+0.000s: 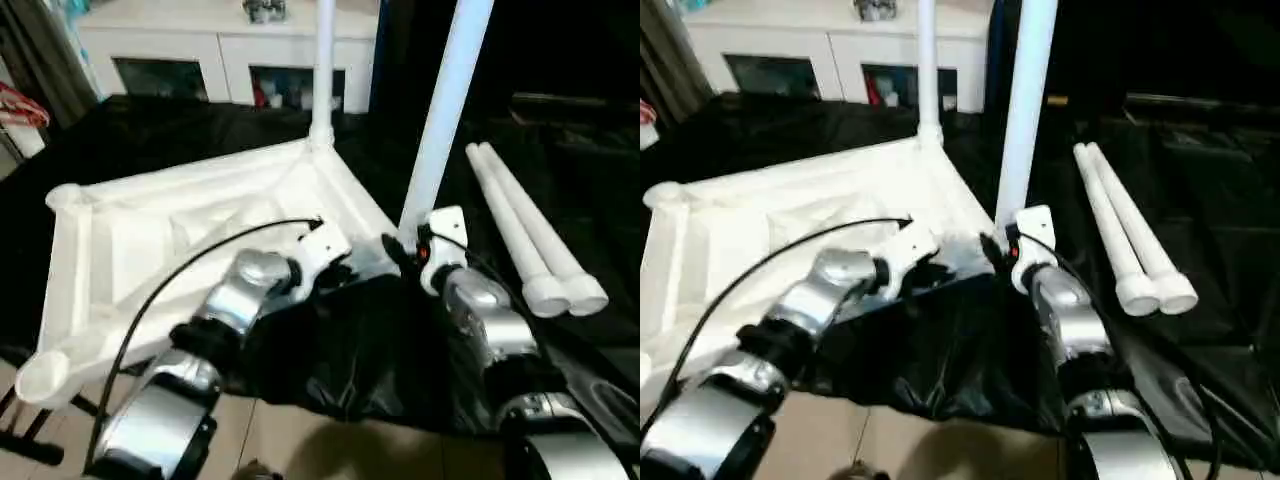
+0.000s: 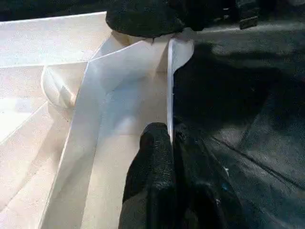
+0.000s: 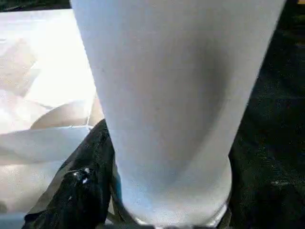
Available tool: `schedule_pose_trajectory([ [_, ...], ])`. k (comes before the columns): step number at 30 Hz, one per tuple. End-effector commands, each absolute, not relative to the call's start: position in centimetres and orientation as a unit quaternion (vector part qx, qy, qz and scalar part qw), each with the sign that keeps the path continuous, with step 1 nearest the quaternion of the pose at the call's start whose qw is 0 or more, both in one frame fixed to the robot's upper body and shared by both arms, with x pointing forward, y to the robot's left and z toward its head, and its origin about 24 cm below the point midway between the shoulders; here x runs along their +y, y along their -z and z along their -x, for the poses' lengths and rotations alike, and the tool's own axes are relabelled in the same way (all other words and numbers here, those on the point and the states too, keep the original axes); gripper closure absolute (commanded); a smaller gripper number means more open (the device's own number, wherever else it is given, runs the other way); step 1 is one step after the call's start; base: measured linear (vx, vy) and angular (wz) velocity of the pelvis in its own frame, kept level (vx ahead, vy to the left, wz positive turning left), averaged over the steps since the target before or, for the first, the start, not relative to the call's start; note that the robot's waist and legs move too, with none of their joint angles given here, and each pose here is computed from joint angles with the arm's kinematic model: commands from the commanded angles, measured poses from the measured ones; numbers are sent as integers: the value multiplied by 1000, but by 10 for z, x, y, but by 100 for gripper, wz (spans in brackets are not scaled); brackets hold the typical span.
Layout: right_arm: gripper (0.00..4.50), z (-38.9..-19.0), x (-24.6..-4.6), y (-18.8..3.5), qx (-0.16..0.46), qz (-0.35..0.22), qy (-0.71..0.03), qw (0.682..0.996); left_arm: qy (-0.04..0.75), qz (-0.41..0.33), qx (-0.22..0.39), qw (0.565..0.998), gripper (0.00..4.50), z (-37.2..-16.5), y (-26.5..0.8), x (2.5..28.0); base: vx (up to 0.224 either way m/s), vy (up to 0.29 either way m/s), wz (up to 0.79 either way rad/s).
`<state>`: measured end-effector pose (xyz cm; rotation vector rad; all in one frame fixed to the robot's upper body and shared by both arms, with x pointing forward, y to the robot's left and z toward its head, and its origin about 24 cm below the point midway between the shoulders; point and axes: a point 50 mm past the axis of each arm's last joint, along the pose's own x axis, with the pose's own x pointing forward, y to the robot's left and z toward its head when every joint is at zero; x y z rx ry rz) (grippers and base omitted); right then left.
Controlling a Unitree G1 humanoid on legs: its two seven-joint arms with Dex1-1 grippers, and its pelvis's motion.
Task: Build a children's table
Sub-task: Rotate leg to tighten
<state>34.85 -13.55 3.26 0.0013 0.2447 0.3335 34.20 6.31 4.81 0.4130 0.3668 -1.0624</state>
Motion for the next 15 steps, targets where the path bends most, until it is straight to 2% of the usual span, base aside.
schedule_pose_trajectory([
  [1, 108, -339, -90, -18, 153, -22, -240, 958, 526, -205, 115, 818, 450, -342, -68, 28, 0, 0, 0],
  [4, 102, -339, -91, -18, 152, -33, -243, 957, 531, -210, 116, 813, 450, -341, -66, 30, 0, 0, 0],
  [6, 78, -339, -93, -19, 149, -30, -242, 958, 531, -211, 116, 812, 450, -341, -65, 31, 0, 0, 0],
  [8, 60, -341, -101, -24, 127, -23, -228, 965, 527, -216, 118, 814, 450, -342, -64, 34, 0, 0, 0],
  [15, 60, -331, -135, -43, 67, -42, -221, 972, 517, -219, 124, 818, 450, -345, -60, 40, 0, 0, 0],
])
